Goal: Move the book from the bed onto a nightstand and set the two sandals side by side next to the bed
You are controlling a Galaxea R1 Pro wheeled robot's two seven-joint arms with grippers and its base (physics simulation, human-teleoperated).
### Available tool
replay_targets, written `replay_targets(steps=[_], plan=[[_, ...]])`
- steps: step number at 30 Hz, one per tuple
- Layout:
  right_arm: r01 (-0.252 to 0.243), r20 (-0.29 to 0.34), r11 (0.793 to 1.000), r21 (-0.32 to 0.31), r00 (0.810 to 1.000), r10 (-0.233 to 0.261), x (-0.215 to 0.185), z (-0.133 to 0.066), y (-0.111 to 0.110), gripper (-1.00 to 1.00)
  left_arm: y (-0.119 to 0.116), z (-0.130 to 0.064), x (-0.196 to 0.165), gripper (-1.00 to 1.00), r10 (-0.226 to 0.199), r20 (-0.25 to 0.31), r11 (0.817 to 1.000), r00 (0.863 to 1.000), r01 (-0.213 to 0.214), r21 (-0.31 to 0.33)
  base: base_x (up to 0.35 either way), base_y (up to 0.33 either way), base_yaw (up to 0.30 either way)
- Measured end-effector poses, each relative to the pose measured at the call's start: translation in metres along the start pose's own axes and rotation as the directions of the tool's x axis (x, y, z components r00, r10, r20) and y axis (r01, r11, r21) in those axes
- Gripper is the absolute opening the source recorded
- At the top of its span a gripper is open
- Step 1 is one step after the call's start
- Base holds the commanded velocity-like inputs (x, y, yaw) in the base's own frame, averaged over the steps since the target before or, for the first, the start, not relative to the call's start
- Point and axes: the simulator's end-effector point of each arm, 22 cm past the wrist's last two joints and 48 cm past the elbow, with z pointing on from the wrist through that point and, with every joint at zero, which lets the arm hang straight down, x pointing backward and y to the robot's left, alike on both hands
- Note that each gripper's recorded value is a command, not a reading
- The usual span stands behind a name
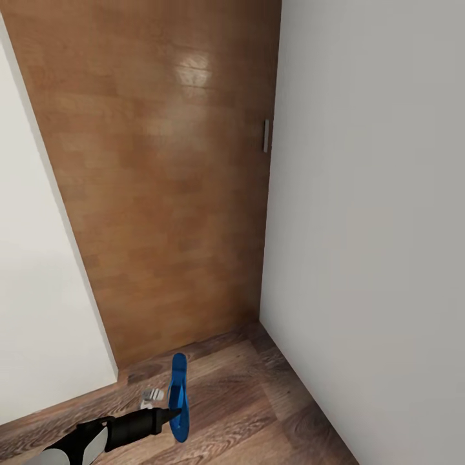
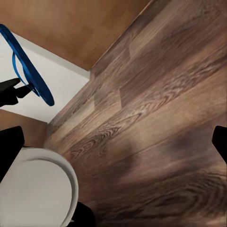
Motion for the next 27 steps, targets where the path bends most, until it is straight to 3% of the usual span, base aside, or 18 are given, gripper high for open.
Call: replay_targets(steps=[23, 27], plan=[[-0.003, -0.002, 1.000, 0.002, 1.000, 0.003, -0.035, -0.008, 0.038, 1.00, -0.032, -0.015, -0.036, -1.00, -0.006, -0.003, 1.000, 1.000, 0.006, 0.000, 0.000, 0.000, 0.000], [-0.004, -0.002, 1.000, 0.004, 1.000, 0.004, -0.040, -0.010, 0.044, 1.00, -0.031, -0.020, -0.024, -1.00, -0.038, -0.035, 0.999, 0.999, 0.038, -0.020, 0.000, 0.000, 0.000]])
